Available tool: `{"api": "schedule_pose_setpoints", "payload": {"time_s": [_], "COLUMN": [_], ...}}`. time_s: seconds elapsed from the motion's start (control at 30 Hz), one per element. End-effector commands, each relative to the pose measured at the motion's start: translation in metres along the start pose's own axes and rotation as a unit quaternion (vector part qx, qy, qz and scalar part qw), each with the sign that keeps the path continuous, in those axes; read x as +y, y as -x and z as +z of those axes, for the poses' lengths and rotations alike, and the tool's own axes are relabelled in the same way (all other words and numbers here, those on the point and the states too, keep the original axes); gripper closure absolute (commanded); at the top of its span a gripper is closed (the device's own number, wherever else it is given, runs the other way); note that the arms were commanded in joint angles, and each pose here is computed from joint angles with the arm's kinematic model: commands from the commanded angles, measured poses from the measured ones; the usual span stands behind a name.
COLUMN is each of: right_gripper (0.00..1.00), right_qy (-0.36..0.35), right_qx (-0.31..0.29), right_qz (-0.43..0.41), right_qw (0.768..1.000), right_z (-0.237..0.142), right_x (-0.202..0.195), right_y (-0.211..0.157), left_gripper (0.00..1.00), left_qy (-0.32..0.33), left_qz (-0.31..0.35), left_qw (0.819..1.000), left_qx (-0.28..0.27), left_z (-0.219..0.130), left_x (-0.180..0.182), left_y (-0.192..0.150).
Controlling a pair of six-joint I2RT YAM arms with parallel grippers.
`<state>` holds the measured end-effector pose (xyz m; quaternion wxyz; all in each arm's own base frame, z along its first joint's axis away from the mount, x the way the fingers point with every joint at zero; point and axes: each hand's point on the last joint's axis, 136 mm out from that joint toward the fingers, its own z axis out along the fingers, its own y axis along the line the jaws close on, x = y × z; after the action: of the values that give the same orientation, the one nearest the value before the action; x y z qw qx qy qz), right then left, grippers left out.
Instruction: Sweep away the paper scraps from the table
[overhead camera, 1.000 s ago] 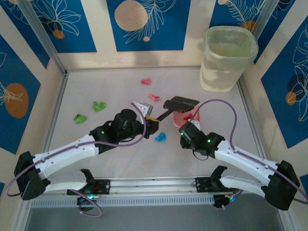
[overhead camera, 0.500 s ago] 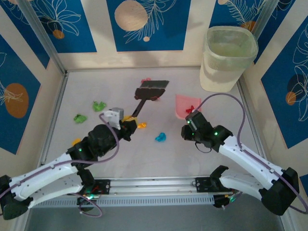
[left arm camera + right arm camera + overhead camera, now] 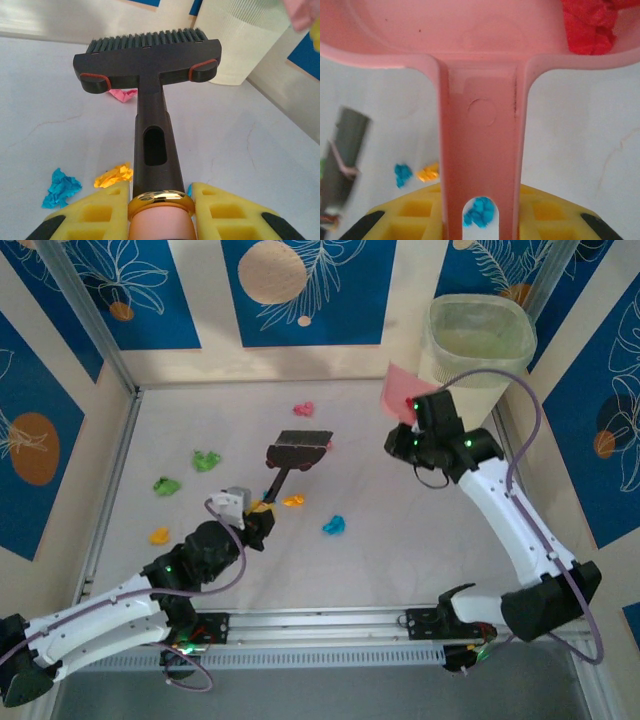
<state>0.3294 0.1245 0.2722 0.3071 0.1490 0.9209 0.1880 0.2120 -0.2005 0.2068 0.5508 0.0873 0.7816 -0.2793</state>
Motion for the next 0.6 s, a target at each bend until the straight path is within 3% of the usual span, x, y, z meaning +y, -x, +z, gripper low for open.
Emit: {"api": "schedule_pose_setpoints", "payload": {"time_s": [0.0, 0.17, 0.57], "right_gripper": [1.0, 1.0, 1.0], "right_qy": [0.046, 0.118, 0.238], "right_qx": [-0.016, -0.047, -0.022], "right_qz": [0.043, 0.132, 0.269], "right_qw": [0.998, 0.983, 0.933], "right_z": [-0.014, -0.019, 0.004], "right_x": [0.02, 0.037, 0.05], "right_y": [0.035, 0.106, 0.235], "left_gripper": [1.0, 1.0, 1.0], "left_qy": [-0.039, -0.033, -0.029], "left_qz": [-0.004, 0.0, 0.005], "left_qw": [0.998, 0.998, 0.998], "left_qx": [-0.051, -0.055, -0.064], "left_z": [-0.003, -0.005, -0.008], "left_x": [-0.016, -0.013, -0.01], "left_y": [0.023, 0.024, 0.026]}}
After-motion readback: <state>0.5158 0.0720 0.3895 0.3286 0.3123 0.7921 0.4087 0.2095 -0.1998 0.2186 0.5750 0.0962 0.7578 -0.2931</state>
